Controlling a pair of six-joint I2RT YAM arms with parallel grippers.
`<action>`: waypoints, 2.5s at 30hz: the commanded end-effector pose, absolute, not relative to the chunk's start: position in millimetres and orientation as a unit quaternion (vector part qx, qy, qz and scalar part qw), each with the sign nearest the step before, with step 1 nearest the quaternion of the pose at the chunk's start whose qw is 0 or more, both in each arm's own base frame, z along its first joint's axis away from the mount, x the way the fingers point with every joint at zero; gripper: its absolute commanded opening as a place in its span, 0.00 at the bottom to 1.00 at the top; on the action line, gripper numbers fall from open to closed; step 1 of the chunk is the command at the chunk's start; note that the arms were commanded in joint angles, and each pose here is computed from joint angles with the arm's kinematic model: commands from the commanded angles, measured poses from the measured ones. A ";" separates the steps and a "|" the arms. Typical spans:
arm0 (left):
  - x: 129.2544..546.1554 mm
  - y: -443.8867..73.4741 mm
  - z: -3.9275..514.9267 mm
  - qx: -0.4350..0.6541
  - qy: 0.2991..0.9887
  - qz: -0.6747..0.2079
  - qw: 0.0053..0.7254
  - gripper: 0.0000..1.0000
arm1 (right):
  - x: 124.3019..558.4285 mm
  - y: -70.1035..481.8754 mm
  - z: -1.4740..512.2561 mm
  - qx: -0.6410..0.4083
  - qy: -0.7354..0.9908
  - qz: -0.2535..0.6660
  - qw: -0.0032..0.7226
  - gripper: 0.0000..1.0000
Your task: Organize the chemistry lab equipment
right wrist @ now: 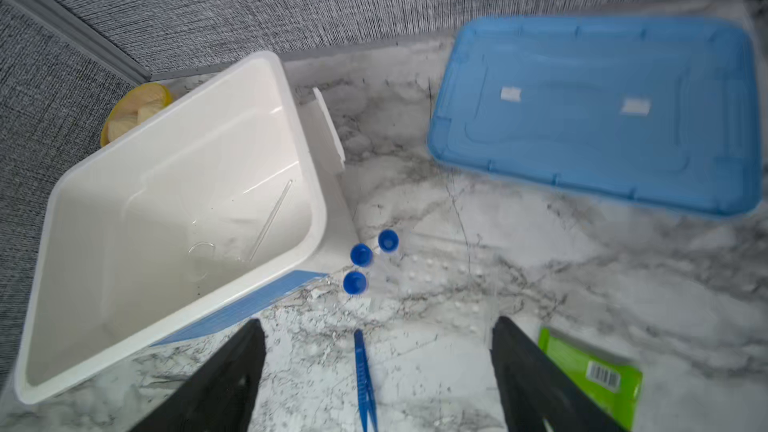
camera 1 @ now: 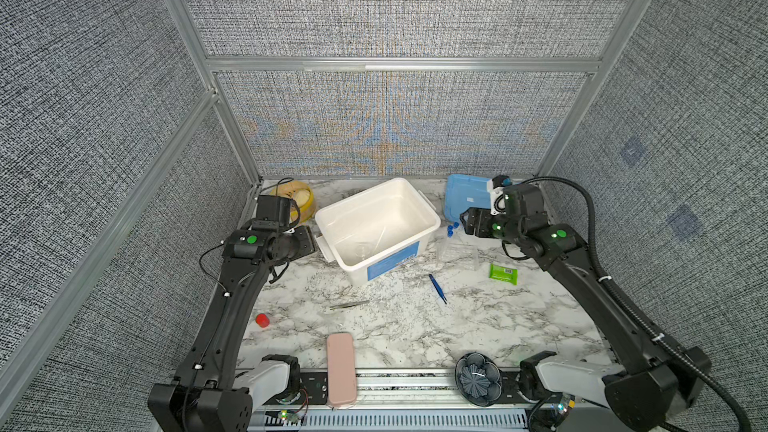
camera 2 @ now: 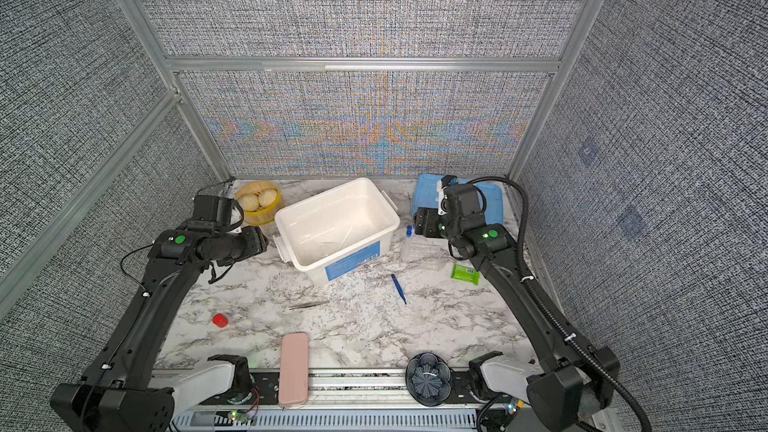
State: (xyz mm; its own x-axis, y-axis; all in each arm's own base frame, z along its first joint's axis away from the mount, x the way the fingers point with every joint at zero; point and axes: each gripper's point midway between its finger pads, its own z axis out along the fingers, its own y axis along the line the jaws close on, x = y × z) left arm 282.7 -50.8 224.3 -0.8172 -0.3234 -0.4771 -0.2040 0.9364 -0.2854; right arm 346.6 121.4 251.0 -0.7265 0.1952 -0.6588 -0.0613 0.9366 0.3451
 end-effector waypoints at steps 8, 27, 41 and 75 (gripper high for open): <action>275.1 -53.3 214.3 -0.154 0.942 -0.128 0.270 0.65 | 372.0 151.5 201.9 0.101 0.922 0.289 0.237 0.64; 265.8 -43.9 207.2 -0.154 0.945 -0.102 0.270 0.67 | 403.4 157.3 179.8 0.125 0.919 0.306 0.214 0.41; 264.7 -42.1 208.3 -0.156 0.944 -0.099 0.273 0.67 | 407.8 167.5 187.7 0.110 0.918 0.314 0.216 0.33; 190.0 -48.4 208.9 -0.145 0.956 -0.131 0.219 0.72 | 270.1 163.1 225.6 -0.121 0.945 0.136 0.270 0.46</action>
